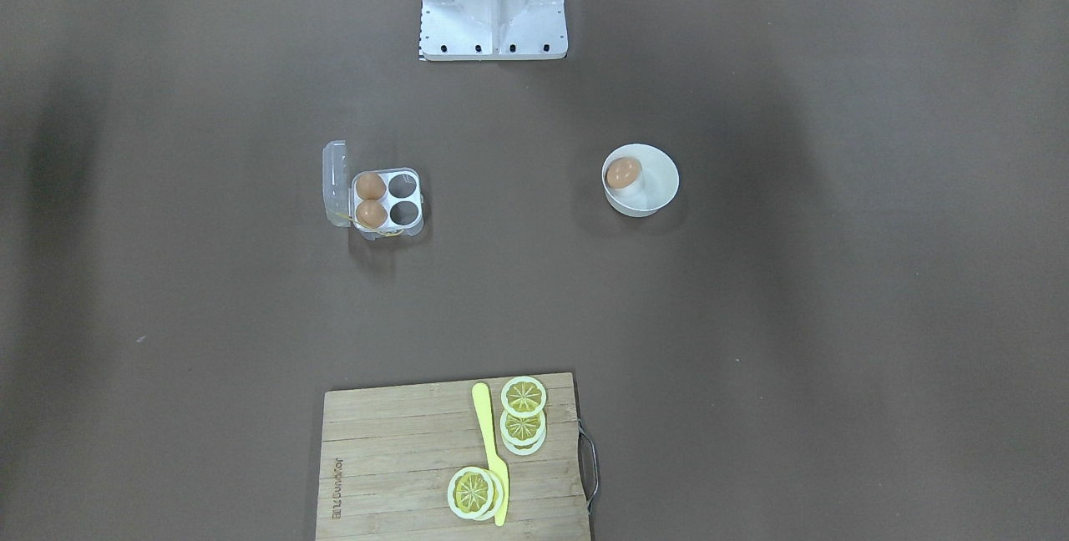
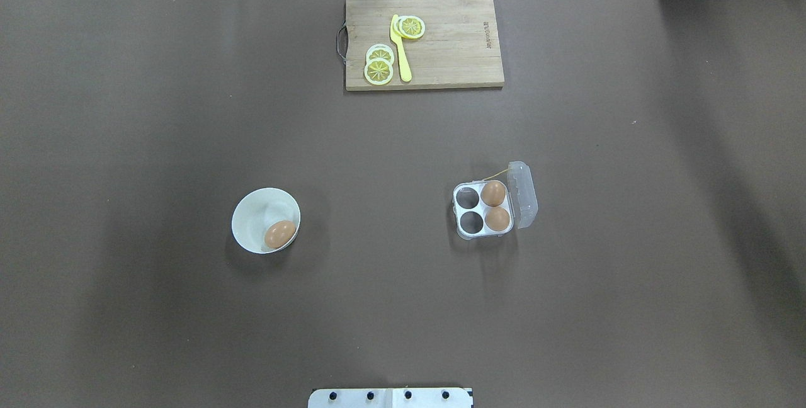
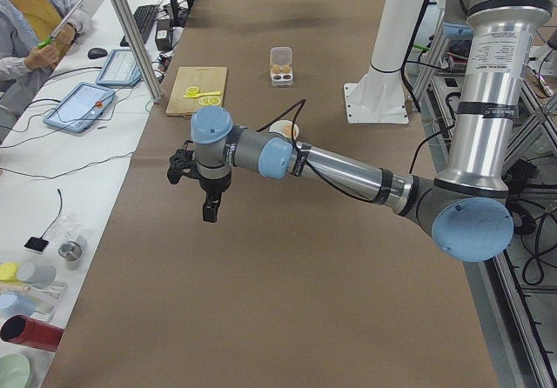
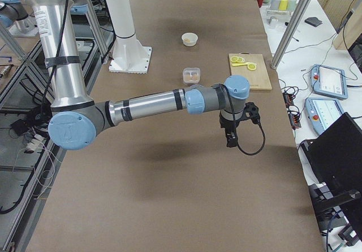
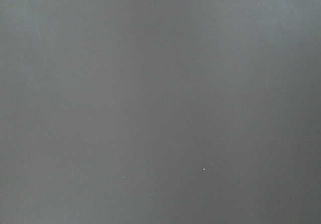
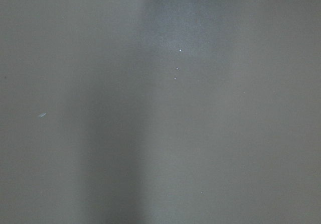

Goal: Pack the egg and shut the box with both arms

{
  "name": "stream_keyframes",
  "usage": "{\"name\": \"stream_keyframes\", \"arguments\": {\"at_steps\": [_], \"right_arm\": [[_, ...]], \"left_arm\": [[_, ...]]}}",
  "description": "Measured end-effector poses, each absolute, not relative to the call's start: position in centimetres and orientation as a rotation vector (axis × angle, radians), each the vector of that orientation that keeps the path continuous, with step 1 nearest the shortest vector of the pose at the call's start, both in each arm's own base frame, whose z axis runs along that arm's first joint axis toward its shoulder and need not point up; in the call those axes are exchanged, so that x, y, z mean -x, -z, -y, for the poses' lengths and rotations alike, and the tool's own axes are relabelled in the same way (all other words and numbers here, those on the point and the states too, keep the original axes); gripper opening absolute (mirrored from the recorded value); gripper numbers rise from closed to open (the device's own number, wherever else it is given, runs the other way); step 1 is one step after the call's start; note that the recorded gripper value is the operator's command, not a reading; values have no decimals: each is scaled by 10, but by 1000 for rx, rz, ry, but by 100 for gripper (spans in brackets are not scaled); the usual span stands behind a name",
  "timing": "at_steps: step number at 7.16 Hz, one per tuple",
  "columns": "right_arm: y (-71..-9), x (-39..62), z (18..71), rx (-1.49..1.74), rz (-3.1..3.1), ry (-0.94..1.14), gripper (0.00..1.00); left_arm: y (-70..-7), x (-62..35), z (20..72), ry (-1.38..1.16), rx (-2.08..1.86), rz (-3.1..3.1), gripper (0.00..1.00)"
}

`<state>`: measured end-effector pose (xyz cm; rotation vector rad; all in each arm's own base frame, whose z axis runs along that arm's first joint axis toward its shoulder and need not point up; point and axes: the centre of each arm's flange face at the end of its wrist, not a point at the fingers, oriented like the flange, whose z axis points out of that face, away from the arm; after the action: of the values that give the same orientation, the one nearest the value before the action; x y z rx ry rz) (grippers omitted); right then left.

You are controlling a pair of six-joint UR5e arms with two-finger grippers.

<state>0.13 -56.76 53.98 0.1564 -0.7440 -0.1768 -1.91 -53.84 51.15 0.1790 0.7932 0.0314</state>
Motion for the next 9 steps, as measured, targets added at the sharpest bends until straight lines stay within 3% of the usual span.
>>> {"name": "stream_keyframes", "arguments": {"at_steps": [9], "right_arm": [[-539,2,561,-138,792,151,100]], "left_arm": [[-517,14,539,-51,-193,-801,97]]}}
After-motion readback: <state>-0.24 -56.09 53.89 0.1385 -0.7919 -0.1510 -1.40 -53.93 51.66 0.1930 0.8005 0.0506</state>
